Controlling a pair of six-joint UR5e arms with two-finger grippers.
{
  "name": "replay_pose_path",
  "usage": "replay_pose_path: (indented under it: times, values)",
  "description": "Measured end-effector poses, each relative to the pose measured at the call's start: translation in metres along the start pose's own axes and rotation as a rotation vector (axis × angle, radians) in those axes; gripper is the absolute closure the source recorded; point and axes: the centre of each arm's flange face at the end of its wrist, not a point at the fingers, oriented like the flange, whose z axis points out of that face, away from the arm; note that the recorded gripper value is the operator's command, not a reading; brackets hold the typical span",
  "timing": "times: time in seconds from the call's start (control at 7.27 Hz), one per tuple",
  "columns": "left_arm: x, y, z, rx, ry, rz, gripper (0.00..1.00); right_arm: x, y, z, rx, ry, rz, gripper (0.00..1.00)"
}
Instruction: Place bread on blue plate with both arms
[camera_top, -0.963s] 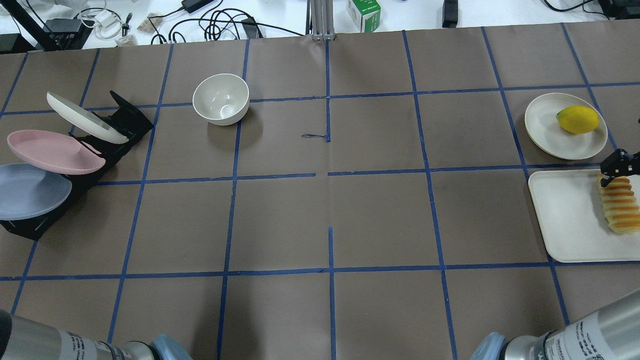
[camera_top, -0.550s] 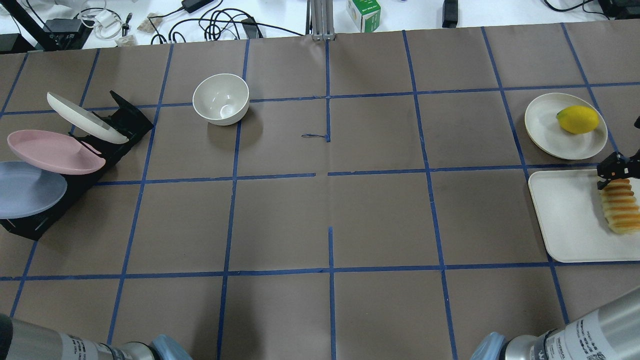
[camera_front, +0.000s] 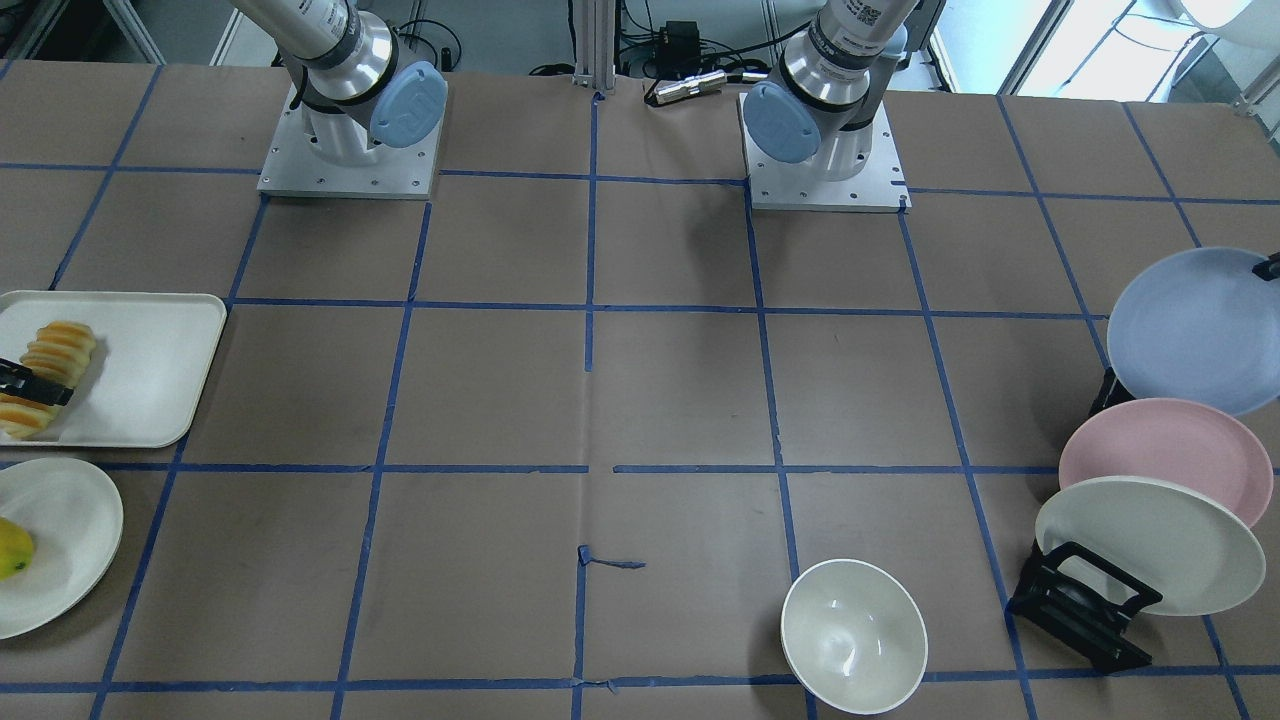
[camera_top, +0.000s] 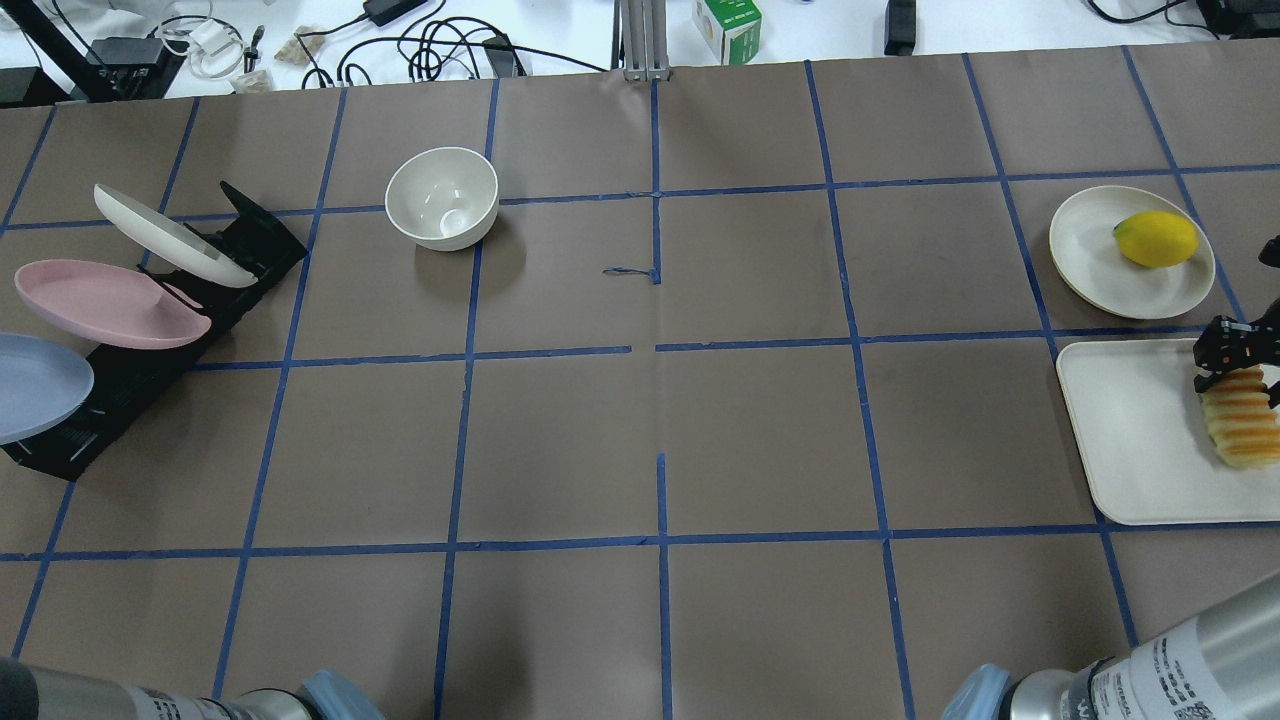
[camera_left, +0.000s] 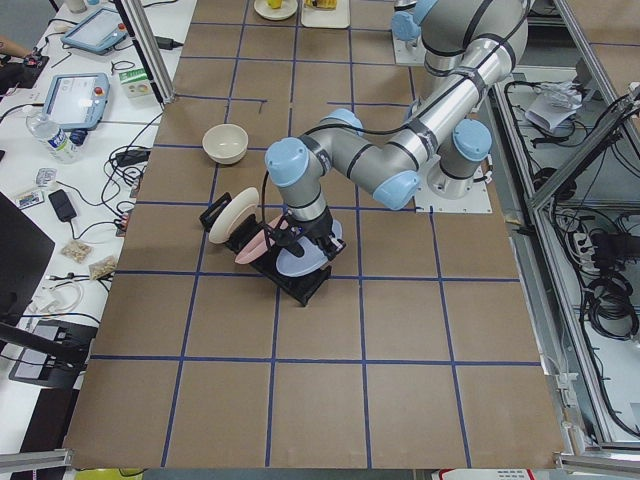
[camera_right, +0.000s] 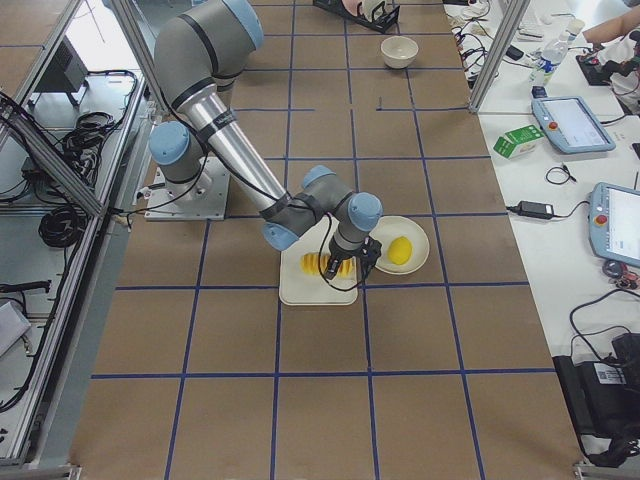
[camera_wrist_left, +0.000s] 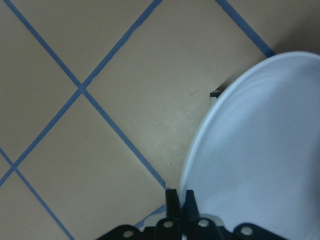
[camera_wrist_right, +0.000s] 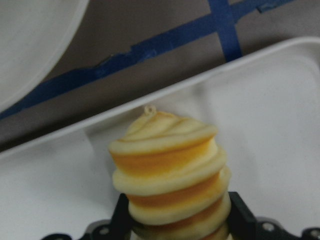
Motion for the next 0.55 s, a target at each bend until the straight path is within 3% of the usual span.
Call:
replay_pose_path:
  times: [0.14, 0.28, 0.55]
  values:
    - [0.005, 0.024, -0.005, -0.097, 0.053, 0.004, 1.00, 0.000, 0.000, -0.002, 0.000, 0.000, -0.001, 1.00]
    - [0.017, 0.045, -0.009, -0.176, 0.148, -0.012, 1.00, 0.001, 0.000, -0.005, 0.001, 0.001, -0.001, 1.00]
    - [0.053, 0.086, -0.023, -0.267, 0.320, -0.016, 1.00, 0.003, 0.002, -0.019, 0.010, 0.028, -0.001, 1.00]
